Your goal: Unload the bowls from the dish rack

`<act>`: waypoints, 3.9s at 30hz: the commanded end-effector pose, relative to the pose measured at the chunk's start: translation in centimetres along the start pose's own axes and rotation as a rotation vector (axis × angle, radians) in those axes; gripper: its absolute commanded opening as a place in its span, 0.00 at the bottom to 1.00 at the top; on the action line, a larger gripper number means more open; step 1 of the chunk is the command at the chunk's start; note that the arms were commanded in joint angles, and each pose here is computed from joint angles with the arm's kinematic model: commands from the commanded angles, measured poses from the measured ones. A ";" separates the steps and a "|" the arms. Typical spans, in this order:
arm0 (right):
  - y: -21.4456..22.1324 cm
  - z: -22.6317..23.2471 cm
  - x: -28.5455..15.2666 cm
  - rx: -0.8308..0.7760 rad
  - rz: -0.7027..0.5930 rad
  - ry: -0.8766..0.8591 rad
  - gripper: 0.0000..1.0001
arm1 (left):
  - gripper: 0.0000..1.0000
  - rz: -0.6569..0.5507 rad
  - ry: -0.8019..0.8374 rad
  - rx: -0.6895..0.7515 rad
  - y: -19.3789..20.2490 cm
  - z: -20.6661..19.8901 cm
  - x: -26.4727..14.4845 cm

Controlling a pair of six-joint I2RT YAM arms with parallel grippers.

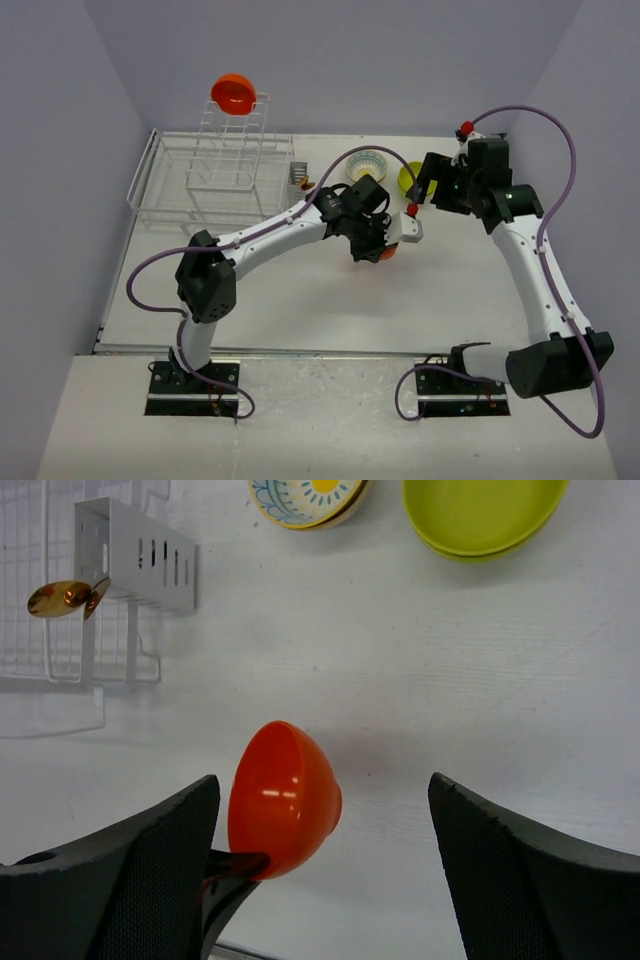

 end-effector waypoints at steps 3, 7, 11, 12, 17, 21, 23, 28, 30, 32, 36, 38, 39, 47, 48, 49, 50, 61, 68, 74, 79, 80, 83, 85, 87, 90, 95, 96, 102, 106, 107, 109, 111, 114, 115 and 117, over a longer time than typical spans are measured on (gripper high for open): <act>1.0 0.9 0.9 0.030 0.027 -0.037 0.88 | 0.00 -0.259 -0.003 0.229 -6.6 -2.5 -3.8; -0.6 -1.6 -0.5 0.129 -0.077 0.018 0.88 | 0.00 -0.284 -0.034 0.244 -6.5 -2.4 -4.4; -1.3 -0.8 -0.4 0.101 -0.064 -0.047 0.87 | 0.00 -0.307 -0.034 0.274 -6.5 -2.8 -5.2; -0.4 -0.4 -0.2 0.074 0.003 -0.072 0.86 | 0.00 -0.311 -0.035 0.282 -6.6 -2.9 -5.4; 2.6 1.7 3.4 -0.015 0.185 -0.090 0.82 | 0.00 -0.320 -0.057 0.331 -7.6 -2.5 -5.9; 3.0 1.9 4.1 -0.023 0.204 -0.084 0.72 | 0.00 -0.297 -0.079 0.359 -8.5 -2.1 -6.6; 3.2 1.6 4.0 -0.028 0.216 -0.064 0.69 | 0.00 -0.270 -0.097 0.359 -8.3 -1.6 -6.3; 4.1 1.3 4.5 -0.038 0.252 -0.047 0.57 | 0.00 -0.258 -0.161 0.372 -8.9 -0.5 -6.6; 4.2 1.3 4.6 -0.042 0.253 -0.046 0.47 | 0.00 -0.241 -0.167 0.371 -8.8 -0.2 -6.3; 4.1 1.3 4.7 -0.043 0.251 -0.038 0.42 | 0.00 -0.212 -0.164 0.365 -8.3 0.0 -6.0; 3.6 1.1 4.4 -0.044 0.231 -0.018 0.34 | 0.00 -0.155 -0.161 0.352 -7.4 0.4 -5.0; 3.6 1.0 4.5 -0.045 0.231 -0.011 0.23 | 0.00 -0.133 -0.157 0.345 -6.9 0.5 -4.8; 3.5 1.0 4.5 -0.044 0.227 -0.010 0.19 | 0.00 -0.129 -0.159 0.345 -6.9 0.5 -4.8; 3.8 0.7 5.1 -0.041 0.247 0.004 0.47 | 0.00 -0.124 -0.146 0.351 -6.7 0.1 -5.3; 3.8 0.7 5.0 -0.039 0.244 0.010 0.53 | 0.00 -0.117 -0.139 0.352 -6.5 0.1 -5.2; 3.7 0.7 5.0 -0.039 0.240 0.009 0.54 | 0.00 -0.114 -0.137 0.351 -6.5 0.1 -5.2; 3.5 0.7 4.9 -0.040 0.232 0.007 0.54 | 0.00 -0.110 -0.137 0.349 -6.4 0.1 -5.1; 3.4 1.1 4.5 -0.040 0.219 -0.014 0.00 | 0.00 -0.078 -0.124 0.334 -5.7 0.2 -4.3; 3.3 1.0 5.0 -0.036 0.211 -0.008 0.00 | 0.11 -0.086 -0.204 0.317 -6.2 1.3 -4.9; 2.4 0.4 8.0 0.036 0.159 0.009 0.00 | 1.00 -0.240 -0.396 0.214 -7.1 2.4 -8.4; 2.3 -0.5 11.7 0.135 0.107 0.046 0.00 | 1.00 -0.421 -0.561 0.099 -6.9 2.6 -13.4; 2.4 -0.5 12.4 0.153 0.098 0.040 0.00 | 1.00 -0.427 -0.580 0.045 -5.6 2.7 -13.2; 3.2 -0.4 14.7 0.222 0.055 0.016 0.00 | 1.00 -0.588 -0.717 -0.093 -5.6 3.4 -17.5; 3.9 -0.5 16.2 0.270 0.056 0.014 0.00 | 1.00 -0.667 -0.755 -0.183 -5.6 3.9 -20.2; 5.0 -0.9 18.0 0.300 0.095 0.032 0.00 | 1.00 -0.734 -0.857 -0.296 -5.4 5.3 -23.4; 6.5 -1.4 20.2 0.326 0.148 0.062 0.00 | 1.00 -0.932 -0.909 -0.696 -3.9 9.0 -28.6; 8.7 -2.2 22.5 0.354 0.219 0.105 0.00 | 1.00 -1.056 -0.992 -0.881 -1.7 11.1 -32.0; 9.2 -2.3 22.9 0.351 0.231 0.106 0.01 | 1.00 -1.096 -1.010 -0.957 -1.2 11.4 -32.3; 9.8 -2.3 22.6 0.357 0.228 0.109 0.28 | 1.00 -1.261 -1.162 -1.150 1.0 12.3 -35.8; 8.7 -2.1 20.7 0.353 0.185 0.117 0.56 | 1.00 -1.361 -1.099 -1.210 1.0 13.9 -37.5; 8.4 -2.0 20.1 0.351 0.176 0.115 0.60 | 1.00 -1.387 -1.100 -1.222 1.5 14.8 -38.5; 6.8 -1.6 18.5 0.336 0.129 0.102 0.68 | 1.00 -1.413 -1.044 -1.240 1.2 16.2 -39.1; 6.0 -1.4 17.0 0.327 0.111 0.101 0.70 | 1.00 -1.462 -0.989 -1.252 0.3 16.8 -40.4; 3.8 -0.8 13.6 0.309 0.035 0.083 0.73 | 1.00 -1.487 -0.880 -1.343 0.6 19.5 -40.4; 3.3 -0.6 12.6 0.299 0.011 0.077 0.77 | 1.00 -1.493 -0.830 -1.370 0.7 20.1 -40.3; 1.5 0.2 9.2 0.282 -0.068 0.040 0.88 | 1.00 -1.554 -0.769 -1.442 1.1 21.4 -41.0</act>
Point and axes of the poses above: each gripper's point midway between its finger pads, its own x axis out along the fingers, its own z axis along the line the jaws close on, y = z × x, the point moved 3 cm from there along -x, back along the fingers, and after that the axes turned 11 degrees about -x, right-handed, at the moved point
